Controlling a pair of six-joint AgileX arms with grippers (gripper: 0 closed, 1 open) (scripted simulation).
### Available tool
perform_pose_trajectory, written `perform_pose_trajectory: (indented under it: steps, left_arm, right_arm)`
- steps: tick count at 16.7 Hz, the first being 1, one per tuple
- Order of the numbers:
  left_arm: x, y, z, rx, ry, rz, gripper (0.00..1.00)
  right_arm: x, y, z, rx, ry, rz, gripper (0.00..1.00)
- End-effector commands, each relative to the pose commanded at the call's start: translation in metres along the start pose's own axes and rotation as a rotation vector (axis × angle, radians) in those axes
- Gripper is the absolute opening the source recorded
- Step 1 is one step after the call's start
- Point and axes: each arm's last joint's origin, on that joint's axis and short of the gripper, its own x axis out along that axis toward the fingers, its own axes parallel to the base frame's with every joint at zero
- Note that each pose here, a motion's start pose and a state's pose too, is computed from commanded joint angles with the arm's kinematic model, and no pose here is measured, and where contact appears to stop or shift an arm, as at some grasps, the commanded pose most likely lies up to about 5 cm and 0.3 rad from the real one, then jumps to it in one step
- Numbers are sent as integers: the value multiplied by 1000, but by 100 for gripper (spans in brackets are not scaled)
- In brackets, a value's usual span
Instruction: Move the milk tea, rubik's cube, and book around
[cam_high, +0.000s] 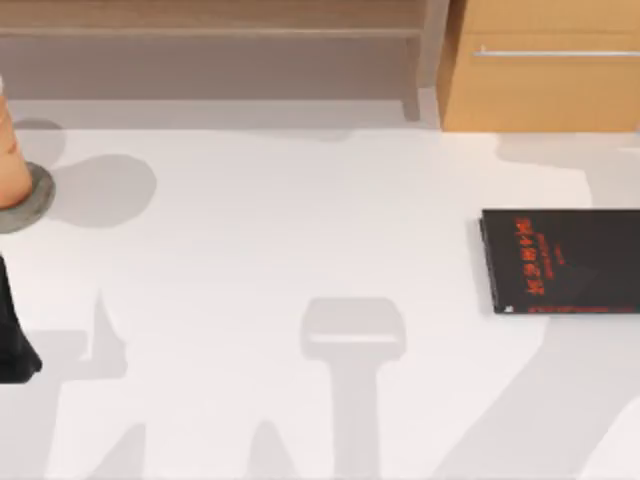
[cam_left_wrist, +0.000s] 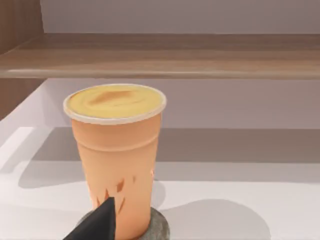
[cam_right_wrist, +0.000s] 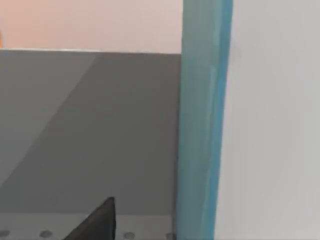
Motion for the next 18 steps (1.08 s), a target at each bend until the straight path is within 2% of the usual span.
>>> perform_pose_trajectory:
  steps: [6, 18]
  left_arm:
    - [0, 0, 0, 0, 0, 0, 100]
    - [0, 0, 0, 0, 0, 0, 100]
  right_arm:
    - [10, 0, 0, 0, 0, 0, 100]
    - [10, 0, 0, 0, 0, 0, 10]
